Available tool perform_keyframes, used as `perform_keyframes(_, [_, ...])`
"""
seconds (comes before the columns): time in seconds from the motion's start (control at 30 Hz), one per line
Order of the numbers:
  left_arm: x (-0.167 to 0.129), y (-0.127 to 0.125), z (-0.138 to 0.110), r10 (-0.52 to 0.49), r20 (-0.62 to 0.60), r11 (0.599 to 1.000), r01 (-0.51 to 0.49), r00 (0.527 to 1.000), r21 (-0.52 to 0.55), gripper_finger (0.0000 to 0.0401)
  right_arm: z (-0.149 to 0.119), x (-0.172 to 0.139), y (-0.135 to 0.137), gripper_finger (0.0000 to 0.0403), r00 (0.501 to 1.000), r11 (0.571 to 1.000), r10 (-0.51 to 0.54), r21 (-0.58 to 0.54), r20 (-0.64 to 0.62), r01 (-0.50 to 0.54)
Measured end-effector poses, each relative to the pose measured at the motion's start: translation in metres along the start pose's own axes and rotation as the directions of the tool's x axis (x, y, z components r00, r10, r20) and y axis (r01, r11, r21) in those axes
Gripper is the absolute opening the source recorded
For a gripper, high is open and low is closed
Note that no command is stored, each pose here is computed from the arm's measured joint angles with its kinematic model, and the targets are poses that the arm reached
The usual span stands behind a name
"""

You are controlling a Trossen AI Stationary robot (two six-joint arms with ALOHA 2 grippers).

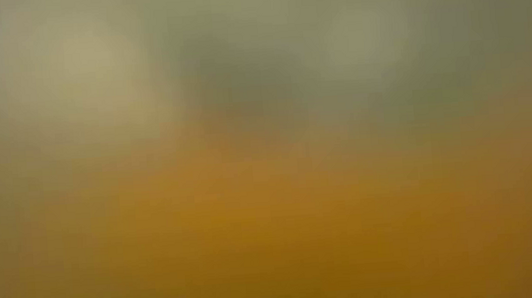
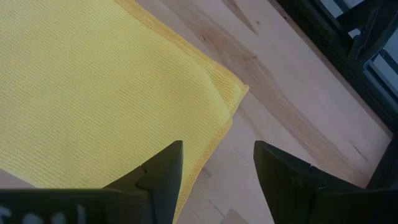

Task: Fold microfiber towels
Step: Fold the yellow microfiber cloth

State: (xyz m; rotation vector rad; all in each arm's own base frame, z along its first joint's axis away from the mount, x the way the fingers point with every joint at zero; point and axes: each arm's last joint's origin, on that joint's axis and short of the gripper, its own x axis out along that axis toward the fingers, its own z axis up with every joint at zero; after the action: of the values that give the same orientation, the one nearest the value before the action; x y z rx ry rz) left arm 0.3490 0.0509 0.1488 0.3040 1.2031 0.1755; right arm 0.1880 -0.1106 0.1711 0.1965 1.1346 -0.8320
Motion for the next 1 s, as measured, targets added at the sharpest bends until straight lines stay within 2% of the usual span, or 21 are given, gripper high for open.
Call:
perform_keyframes(0.23, [0.001,0.001,0.002,0.007,0.019,0.999,-0.007,1.0,-0.032,0.0137,0.0,0.0,0.0,0.0221,1.0,1.0,0.0,0.0,0.0,0.0])
perform_keyframes(0.47, [0.023,-0.006,0.0,0.004,-0.033,0.999,-0.006,0.999,-0.051,0.0137,0.0,0.0,0.0,0.0221,1.0,1.0,0.0,-0.001,0.0,0.0])
perform_keyframes(0.6, [0.017,-0.004,0.005,0.019,-0.033,0.997,-0.022,0.999,-0.079,0.0131,-0.001,-0.001,0.002,0.0221,1.0,1.0,0.004,-0.011,-0.003,-0.004])
perform_keyframes(0.73, [0.006,0.002,0.011,0.037,-0.036,0.997,-0.039,0.999,-0.069,0.0098,-0.001,-0.002,0.004,0.0221,1.0,0.999,0.008,-0.033,-0.002,-0.008])
perform_keyframes(0.83, [-0.005,0.009,0.02,0.051,-0.014,0.996,-0.052,0.999,-0.07,0.0057,-0.001,-0.001,0.004,0.0221,1.0,0.999,0.007,-0.037,-0.002,-0.007])
perform_keyframes(0.93, [-0.012,0.011,0.025,0.042,-0.043,0.997,-0.045,0.998,-0.058,0.0013,-0.001,-0.002,0.004,0.0221,1.0,0.999,0.005,-0.037,-0.003,-0.005])
perform_keyframes(1.0, [-0.018,0.015,0.032,0.047,-0.028,0.997,-0.049,0.999,-0.065,0.0007,-0.002,-0.005,0.003,0.0221,1.0,0.999,0.004,-0.036,0.0,-0.004])
